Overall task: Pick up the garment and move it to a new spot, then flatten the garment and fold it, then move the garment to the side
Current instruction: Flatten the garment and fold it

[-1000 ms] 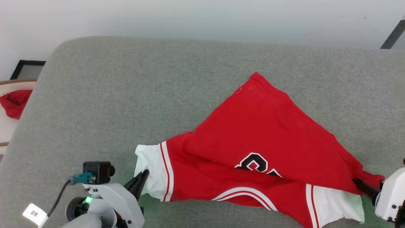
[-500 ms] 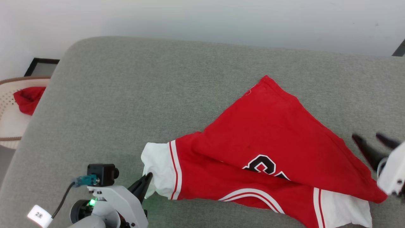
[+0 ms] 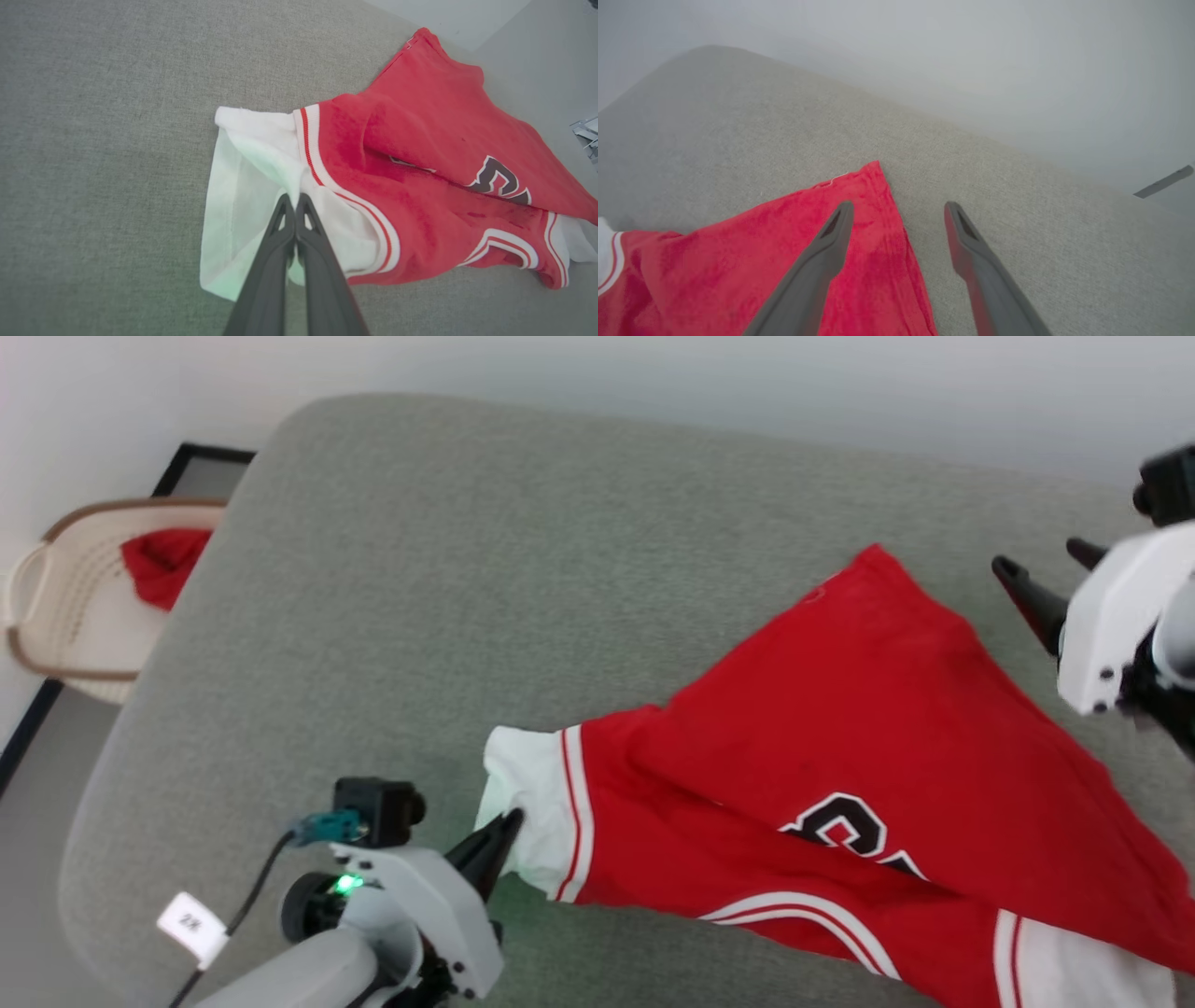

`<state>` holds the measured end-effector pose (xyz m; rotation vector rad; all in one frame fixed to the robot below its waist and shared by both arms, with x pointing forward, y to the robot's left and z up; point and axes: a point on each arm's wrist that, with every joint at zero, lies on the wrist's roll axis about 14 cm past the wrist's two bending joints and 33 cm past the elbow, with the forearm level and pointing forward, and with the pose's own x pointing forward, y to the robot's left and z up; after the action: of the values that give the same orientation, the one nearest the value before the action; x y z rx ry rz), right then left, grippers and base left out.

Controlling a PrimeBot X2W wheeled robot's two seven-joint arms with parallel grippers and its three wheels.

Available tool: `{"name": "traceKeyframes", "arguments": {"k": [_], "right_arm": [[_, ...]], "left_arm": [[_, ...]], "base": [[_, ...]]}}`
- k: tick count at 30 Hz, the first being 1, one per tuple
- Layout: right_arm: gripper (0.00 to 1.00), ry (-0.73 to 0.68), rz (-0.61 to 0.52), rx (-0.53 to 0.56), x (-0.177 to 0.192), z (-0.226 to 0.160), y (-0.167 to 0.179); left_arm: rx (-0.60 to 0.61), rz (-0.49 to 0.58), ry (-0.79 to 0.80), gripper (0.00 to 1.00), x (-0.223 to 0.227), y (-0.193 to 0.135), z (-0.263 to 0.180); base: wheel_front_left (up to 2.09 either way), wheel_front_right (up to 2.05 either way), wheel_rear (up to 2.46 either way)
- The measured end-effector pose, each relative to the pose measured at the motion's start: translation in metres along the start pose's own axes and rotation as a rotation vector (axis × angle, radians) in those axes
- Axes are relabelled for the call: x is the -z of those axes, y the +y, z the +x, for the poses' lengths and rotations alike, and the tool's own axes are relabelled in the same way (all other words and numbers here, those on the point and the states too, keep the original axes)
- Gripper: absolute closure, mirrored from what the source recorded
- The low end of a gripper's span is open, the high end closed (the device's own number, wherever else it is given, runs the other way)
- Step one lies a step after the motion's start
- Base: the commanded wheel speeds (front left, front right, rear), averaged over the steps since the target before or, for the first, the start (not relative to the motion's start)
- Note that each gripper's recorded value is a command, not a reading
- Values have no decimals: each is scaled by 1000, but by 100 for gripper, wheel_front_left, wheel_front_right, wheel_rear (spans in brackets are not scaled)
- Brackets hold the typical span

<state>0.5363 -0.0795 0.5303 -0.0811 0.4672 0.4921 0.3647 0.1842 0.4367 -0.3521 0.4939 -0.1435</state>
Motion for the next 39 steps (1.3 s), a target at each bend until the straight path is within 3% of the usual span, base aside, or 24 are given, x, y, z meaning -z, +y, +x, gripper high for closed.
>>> {"name": "traceKeyframes", "arguments": {"k": [10, 23, 24, 25, 26, 39], "right_arm": [[0, 245, -38, -37, 21, 71, 3], [0, 603, -13, -88, 91, 122, 24], [7, 629, -17, -88, 92, 123, 25], [63, 649, -29, -88, 94, 124, 26], [100, 654, -36, -84, 93, 126, 25], [100, 600, 5, -57, 78, 125, 19]], "left_arm": [[1, -14, -3, 100, 4, 2, 7], [-61, -65, 22, 100, 22, 23, 9], [-67, -68, 25, 100, 24, 24, 9], [-72, -70, 28, 100, 25, 26, 8], [-75, -72, 29, 100, 26, 27, 8], [-75, -74, 34, 100, 26, 31, 10]], "base": [[0, 0, 0], [0, 0, 0], [0, 0, 0], [0, 0, 0], [0, 0, 0], [0, 0, 0]]}}
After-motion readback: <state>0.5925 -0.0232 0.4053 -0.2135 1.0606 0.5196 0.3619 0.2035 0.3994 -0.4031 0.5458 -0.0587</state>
